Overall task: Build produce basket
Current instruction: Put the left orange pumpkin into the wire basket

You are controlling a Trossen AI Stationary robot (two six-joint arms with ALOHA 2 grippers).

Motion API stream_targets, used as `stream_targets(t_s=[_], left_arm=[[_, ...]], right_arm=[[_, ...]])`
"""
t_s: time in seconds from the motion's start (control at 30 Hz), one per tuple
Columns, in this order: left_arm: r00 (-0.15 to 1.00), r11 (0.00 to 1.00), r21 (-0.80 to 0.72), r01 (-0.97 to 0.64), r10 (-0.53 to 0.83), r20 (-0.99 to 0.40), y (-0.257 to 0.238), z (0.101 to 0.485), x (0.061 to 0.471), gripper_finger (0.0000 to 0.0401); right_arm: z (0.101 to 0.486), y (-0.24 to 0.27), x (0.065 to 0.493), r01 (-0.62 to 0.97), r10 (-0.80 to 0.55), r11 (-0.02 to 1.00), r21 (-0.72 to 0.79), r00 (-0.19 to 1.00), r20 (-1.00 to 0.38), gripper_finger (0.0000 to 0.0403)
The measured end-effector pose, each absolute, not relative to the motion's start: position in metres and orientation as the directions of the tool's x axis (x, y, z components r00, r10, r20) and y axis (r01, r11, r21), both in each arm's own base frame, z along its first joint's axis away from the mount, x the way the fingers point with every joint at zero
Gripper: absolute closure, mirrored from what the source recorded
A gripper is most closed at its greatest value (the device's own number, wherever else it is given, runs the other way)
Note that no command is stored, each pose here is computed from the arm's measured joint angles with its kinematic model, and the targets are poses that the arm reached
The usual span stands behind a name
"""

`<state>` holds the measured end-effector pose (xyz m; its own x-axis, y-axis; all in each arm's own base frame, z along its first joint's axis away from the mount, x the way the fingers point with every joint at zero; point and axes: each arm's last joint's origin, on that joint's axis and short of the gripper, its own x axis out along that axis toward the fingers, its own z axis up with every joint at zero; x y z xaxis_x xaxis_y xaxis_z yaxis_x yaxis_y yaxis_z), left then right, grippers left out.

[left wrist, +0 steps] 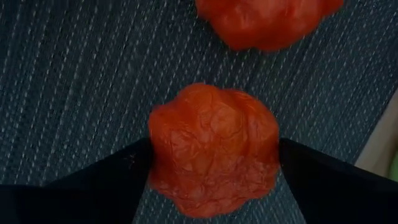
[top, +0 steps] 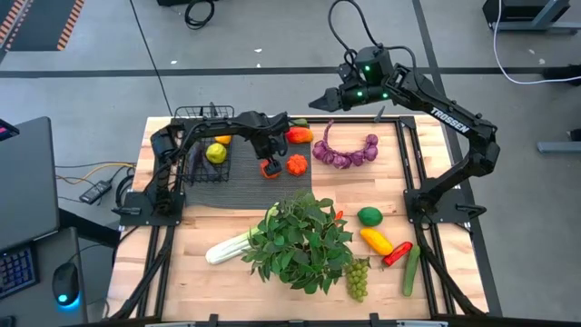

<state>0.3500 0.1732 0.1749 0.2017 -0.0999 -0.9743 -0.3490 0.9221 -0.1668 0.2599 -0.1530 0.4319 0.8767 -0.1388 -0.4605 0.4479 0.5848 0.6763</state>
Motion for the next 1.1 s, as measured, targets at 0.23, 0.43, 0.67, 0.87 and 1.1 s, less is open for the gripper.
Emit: stream_targets(t_s=[0.23, 0.43, 0.67, 0.87, 1.1], left_arm=[[0.117, 0.915, -0.172, -0.365, -0.139, -0.983, 0.168, 0.177, 0.340, 0.0096], [0.099, 0.909, -0.166, -0.383, -0.138, -0.985, 0.165, 0.185, 0.335, 0.0116], [0.135, 0.908, -0.168, -0.385, -0.125, -0.983, 0.160, 0.212, 0.325, 0.0115], [0.242, 0.899, -0.154, -0.410, -0.055, -0.969, 0.159, 0.255, 0.307, 0.0115], [0.361, 0.871, -0.068, -0.486, 0.130, -0.924, 0.163, 0.309, 0.272, 0.0115]], right_arm=[[0.432, -0.155, 0.259, 0.451, -0.149, 0.596, 0.664, 0.875, -0.461, 0.0056], [0.432, -0.158, 0.257, 0.458, -0.161, 0.595, 0.660, 0.873, -0.461, 0.0056], [0.432, -0.163, 0.254, 0.467, -0.175, 0.587, 0.661, 0.870, -0.460, 0.0056], [0.432, -0.169, 0.250, 0.479, -0.193, 0.578, 0.661, 0.867, -0.459, 0.0056], [0.432, -0.172, 0.248, 0.484, -0.202, 0.579, 0.656, 0.865, -0.459, 0.0056]])
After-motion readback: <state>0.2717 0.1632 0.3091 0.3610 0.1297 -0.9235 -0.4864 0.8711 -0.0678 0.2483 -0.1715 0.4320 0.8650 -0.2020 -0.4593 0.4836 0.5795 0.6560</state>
